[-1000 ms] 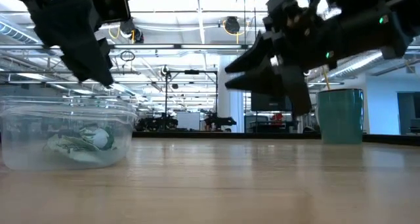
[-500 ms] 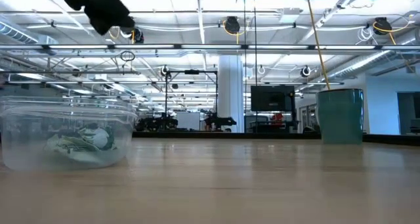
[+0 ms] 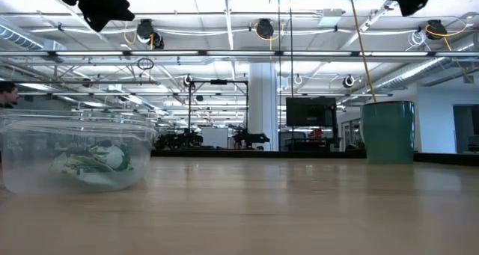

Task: Pick and place Stevia / Truvia into bins
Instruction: Return to Home Position

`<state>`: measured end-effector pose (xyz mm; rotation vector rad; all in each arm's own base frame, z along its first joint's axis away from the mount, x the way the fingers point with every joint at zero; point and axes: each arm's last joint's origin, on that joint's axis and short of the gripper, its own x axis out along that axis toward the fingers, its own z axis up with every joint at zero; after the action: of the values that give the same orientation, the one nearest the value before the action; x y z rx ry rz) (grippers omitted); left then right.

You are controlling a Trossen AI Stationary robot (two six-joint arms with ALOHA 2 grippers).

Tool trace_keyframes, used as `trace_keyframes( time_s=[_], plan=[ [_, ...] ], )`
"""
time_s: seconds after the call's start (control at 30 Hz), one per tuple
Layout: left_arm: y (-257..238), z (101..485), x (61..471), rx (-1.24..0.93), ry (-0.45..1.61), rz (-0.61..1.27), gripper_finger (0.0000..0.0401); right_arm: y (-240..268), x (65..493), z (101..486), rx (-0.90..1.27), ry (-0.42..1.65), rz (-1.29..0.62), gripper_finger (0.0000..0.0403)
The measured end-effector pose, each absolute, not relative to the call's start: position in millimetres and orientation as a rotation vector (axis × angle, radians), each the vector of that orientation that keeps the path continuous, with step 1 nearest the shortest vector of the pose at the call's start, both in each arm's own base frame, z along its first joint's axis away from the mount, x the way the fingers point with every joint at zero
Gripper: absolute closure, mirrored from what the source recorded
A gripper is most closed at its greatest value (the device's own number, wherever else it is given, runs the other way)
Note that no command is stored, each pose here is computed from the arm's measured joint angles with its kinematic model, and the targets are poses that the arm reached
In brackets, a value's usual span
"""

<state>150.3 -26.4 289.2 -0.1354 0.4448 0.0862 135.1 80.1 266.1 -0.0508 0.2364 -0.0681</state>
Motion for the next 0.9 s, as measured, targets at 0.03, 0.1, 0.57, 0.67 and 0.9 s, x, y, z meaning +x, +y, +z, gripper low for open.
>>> trace_keyframes(
  time_s=[0.03, 0.1, 0.57, 0.67, 0.9],
  plan=[
    [-26, 287, 150, -0.135, 0.439, 0.074, 0.0270, 79, 132, 262, -0.037, 0.218, -0.062, 0.0234],
    [-25, 281, 149, -0.138, 0.409, 0.064, 0.0270, 75, 125, 252, -0.020, 0.190, -0.050, 0.0234],
    [-8, 204, 120, -0.258, 0.146, 0.025, 0.0270, 46, 88, 214, 0.108, 0.022, -0.038, 0.0234],
    [-7, 185, 114, -0.279, 0.078, 0.016, 0.0270, 42, 84, 210, 0.123, -0.006, -0.036, 0.0234],
    [-6, 162, 109, -0.337, 0.061, 0.025, 0.0270, 39, 80, 201, 0.150, -0.039, -0.034, 0.0234]
  ],
)
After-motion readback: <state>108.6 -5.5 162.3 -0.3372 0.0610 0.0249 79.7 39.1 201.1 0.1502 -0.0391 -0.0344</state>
